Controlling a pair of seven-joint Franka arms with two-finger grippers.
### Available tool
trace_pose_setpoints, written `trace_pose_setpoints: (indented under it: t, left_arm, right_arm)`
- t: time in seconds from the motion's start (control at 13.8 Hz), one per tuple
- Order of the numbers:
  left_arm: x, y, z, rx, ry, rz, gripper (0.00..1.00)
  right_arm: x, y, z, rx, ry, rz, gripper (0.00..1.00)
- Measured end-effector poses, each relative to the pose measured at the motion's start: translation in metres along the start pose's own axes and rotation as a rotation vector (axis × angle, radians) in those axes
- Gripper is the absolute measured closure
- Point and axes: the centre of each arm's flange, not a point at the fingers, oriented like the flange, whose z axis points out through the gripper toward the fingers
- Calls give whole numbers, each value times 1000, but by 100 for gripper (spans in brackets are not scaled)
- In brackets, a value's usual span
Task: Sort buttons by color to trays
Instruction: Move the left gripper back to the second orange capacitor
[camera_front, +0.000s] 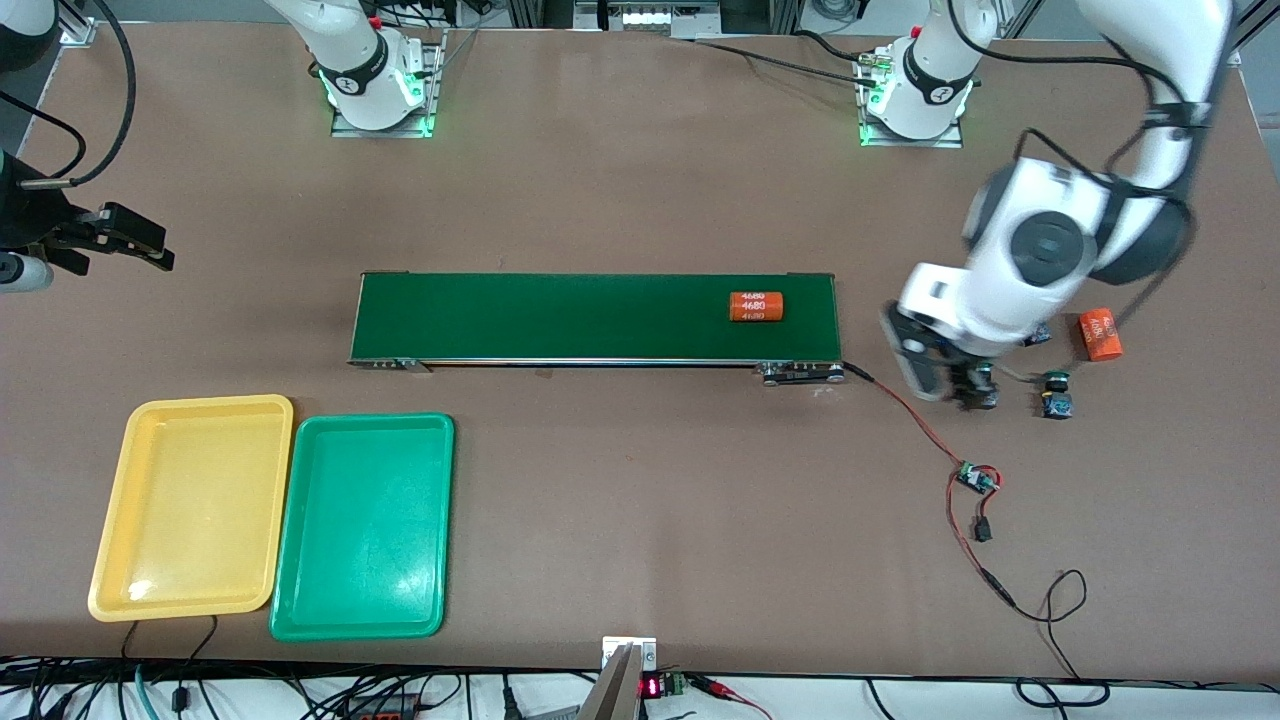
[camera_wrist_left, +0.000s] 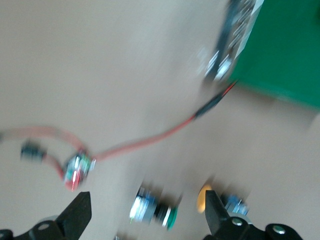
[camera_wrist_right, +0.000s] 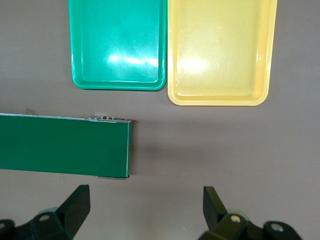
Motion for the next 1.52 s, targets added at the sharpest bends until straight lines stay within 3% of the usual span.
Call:
trace_pose_setpoints:
  t: [0.22,0.43,0.65,0.8,1.16,1.52]
  left_arm:
    - [-80,-37,18,-17,-34,-201,0]
    - [-145,-54,42,-53,-60,-507,0]
    - [-201,-61,63,-81,-93,-893,0]
    - [-242,-64,80,-106,-115,-1065,0]
    - [-320,-59,126,-177,-152,-1252,0]
    - [-317,-43,187,-234,-160,-1310,0]
  right_arm:
    - [-1,0,0,-1,-6,0,0]
    - [-1,0,0,-1,-6,-1,0]
    - [-1,-1,0,-1,-6,-2,0]
    - [-1,-1,0,-1,-6,-2,0]
    - [-1,0,0,-2,-6,0,0]
    - [-1,1,0,-2,-6,1,0]
